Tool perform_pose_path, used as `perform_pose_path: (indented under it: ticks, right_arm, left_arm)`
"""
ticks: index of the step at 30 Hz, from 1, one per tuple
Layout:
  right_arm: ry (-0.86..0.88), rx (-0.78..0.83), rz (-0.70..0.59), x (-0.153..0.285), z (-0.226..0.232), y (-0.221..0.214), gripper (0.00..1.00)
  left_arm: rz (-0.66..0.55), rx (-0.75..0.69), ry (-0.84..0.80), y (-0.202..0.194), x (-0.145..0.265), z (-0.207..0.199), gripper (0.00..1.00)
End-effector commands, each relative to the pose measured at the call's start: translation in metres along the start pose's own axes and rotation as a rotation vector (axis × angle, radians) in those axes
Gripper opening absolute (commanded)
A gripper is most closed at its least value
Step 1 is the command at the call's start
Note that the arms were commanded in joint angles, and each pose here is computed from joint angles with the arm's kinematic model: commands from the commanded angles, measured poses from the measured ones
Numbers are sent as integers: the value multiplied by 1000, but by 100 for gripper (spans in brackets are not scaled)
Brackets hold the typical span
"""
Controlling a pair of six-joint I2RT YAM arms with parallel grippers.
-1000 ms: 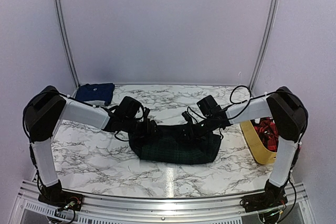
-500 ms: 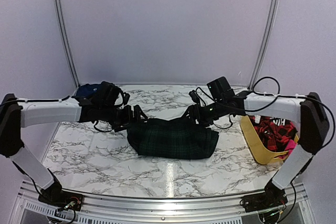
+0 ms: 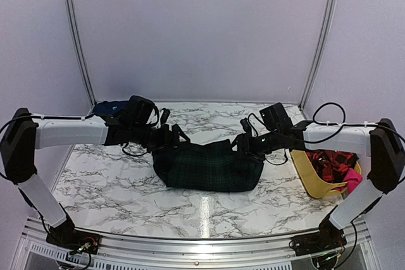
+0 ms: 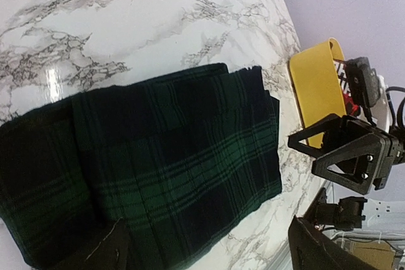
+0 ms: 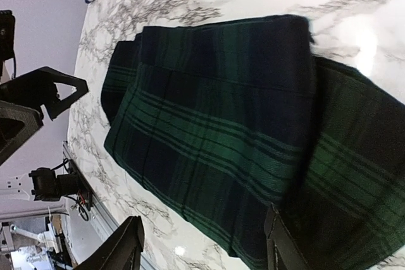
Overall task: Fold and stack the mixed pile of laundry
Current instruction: Smooth out the square-folded skirt at the center of the board.
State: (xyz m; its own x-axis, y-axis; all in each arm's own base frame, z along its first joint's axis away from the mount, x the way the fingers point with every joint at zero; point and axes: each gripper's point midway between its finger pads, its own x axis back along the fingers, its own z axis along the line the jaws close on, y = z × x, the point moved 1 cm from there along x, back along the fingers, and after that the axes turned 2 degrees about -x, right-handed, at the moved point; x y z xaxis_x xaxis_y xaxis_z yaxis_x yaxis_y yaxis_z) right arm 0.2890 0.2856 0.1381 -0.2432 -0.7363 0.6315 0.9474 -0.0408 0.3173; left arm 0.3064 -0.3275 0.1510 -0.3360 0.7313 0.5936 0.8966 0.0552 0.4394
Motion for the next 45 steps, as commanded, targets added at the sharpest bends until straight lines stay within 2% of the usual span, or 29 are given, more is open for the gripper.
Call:
perform_pose_path:
  ticks: [1, 6, 9, 12, 14, 16, 18, 21, 23, 25, 27, 29, 31, 34, 37, 40, 43, 45]
  right_arm:
    - [-90, -92, -87, 36, -31, 6, 61]
    - [-221, -206, -163, 80, -77, -10, 69]
    - [-260, -288, -179, 87, -95, -21, 76]
    - [-198, -363, -173, 76, -99, -30, 97]
    - [-162, -431, -160, 67, -104, -35, 99]
    - [-145, -471, -151, 60, -108, -39, 98]
    - [-135, -458, -142, 57, -107, -39, 99]
    - [-186, -282, -201, 71, -83, -11, 99]
    - [-178, -162, -254, 81, -60, 12, 97]
    - [-166, -117, -211, 74, -52, 20, 93]
    - [-196, -108, -101, 58, -55, 16, 92]
    - [-262, -149, 0, 43, -73, -2, 93]
    - [-272, -171, 28, 36, -81, -13, 95]
    - [-272, -32, -55, 40, -54, 9, 94]
    - [-195, 37, -78, 38, -22, 37, 92]
    - [-153, 68, -64, 22, -9, 57, 85]
    - [-145, 89, -41, 4, -7, 72, 75]
    - [-153, 87, -17, -9, -11, 78, 70]
  left_arm:
    - [17, -62, 158, 18, -12, 17, 91]
    - [29, 17, 324, 9, 3, 63, 94]
    - [24, 113, 374, -4, 18, 86, 98]
    - [40, 158, 329, -17, 18, 87, 99]
    - [32, 189, 318, -22, 19, 90, 99]
    - [31, 237, 305, -29, 19, 98, 99]
    - [8, 281, 218, -33, 17, 96, 99]
    - [-60, 320, 72, -32, 18, 83, 99]
    - [-68, 327, 48, -37, 18, 85, 99]
    - [-72, 320, -1, -39, 16, 80, 99]
    - [-75, 306, -45, -38, 14, 74, 99]
    - [-69, 305, -42, -39, 11, 77, 99]
    - [-60, 306, -39, -40, 8, 79, 99]
    - [-76, 254, -44, -35, 12, 74, 99]
    - [-168, 154, -21, -16, 33, 60, 99]
    - [-178, 69, 53, 0, 36, 58, 99]
    - [-140, 19, 119, 12, 27, 59, 91]
    - [-151, -3, 100, 26, 23, 48, 88]
